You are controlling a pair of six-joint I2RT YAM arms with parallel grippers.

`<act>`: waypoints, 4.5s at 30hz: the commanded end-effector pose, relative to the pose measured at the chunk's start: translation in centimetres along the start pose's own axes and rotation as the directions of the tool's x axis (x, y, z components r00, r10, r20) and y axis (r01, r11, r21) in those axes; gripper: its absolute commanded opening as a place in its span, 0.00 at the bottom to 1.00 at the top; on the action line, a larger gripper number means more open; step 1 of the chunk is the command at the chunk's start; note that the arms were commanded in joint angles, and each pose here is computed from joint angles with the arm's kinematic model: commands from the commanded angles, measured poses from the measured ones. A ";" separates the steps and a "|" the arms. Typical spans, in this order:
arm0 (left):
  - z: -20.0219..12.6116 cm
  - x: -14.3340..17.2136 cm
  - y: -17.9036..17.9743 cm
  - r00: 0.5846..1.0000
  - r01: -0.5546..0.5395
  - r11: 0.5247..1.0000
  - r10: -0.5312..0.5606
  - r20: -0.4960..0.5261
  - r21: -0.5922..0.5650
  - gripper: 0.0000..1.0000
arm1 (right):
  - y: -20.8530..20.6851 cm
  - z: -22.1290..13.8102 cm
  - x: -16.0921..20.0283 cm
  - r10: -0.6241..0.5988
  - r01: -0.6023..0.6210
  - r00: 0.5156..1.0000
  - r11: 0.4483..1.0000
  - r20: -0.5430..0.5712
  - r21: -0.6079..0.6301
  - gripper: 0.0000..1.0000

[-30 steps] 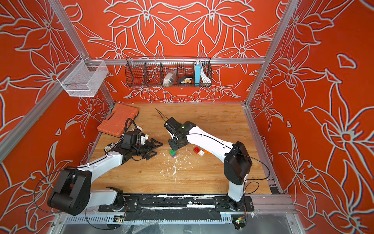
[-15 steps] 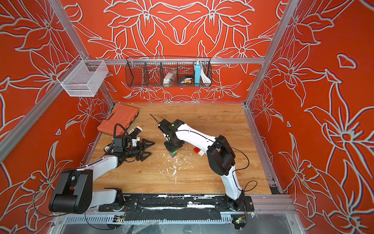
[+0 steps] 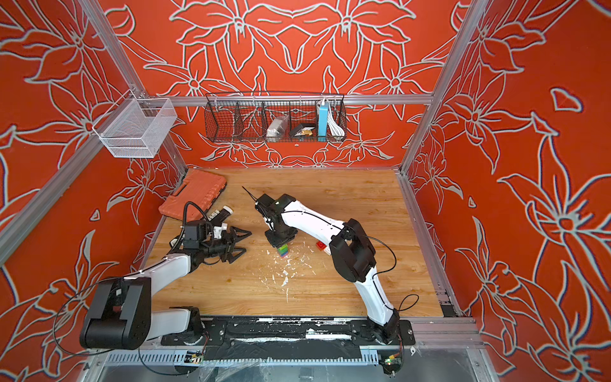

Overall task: Assemble the letter r with lego
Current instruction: Assemble the lego brick with the lego brick, then adjust the lego brick at the center of the board.

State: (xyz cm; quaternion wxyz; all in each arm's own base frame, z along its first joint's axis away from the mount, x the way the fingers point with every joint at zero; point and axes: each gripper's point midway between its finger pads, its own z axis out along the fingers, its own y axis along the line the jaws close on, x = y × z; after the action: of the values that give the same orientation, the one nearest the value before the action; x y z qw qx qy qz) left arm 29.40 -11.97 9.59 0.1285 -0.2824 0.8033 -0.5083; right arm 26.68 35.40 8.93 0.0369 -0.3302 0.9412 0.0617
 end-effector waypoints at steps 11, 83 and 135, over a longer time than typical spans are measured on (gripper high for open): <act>-0.3 0.2 -0.7 1.000 -0.023 1.000 0.023 -0.013 0.016 0.90 | 0.6 1.3 0.7 -0.016 0.016 0.998 1.000 -0.054 -0.010 0.00; -1.2 0.8 -3.1 0.995 -0.095 0.995 0.095 -0.014 0.003 0.90 | -2.4 9.6 9.7 0.046 -0.001 0.972 0.981 -0.228 0.195 0.00; 8.6 3.4 -11.1 0.707 -0.706 0.614 0.630 -0.321 -0.353 0.99 | -17.8 -0.7 -7.0 0.598 -0.319 0.782 0.627 0.177 -0.710 0.15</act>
State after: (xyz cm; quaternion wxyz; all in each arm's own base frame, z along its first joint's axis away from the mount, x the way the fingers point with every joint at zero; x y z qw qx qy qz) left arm 33.93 -23.15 14.84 0.1598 0.0444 0.9587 -0.2310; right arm 41.86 25.37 7.93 0.0821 -0.0428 0.9001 0.4257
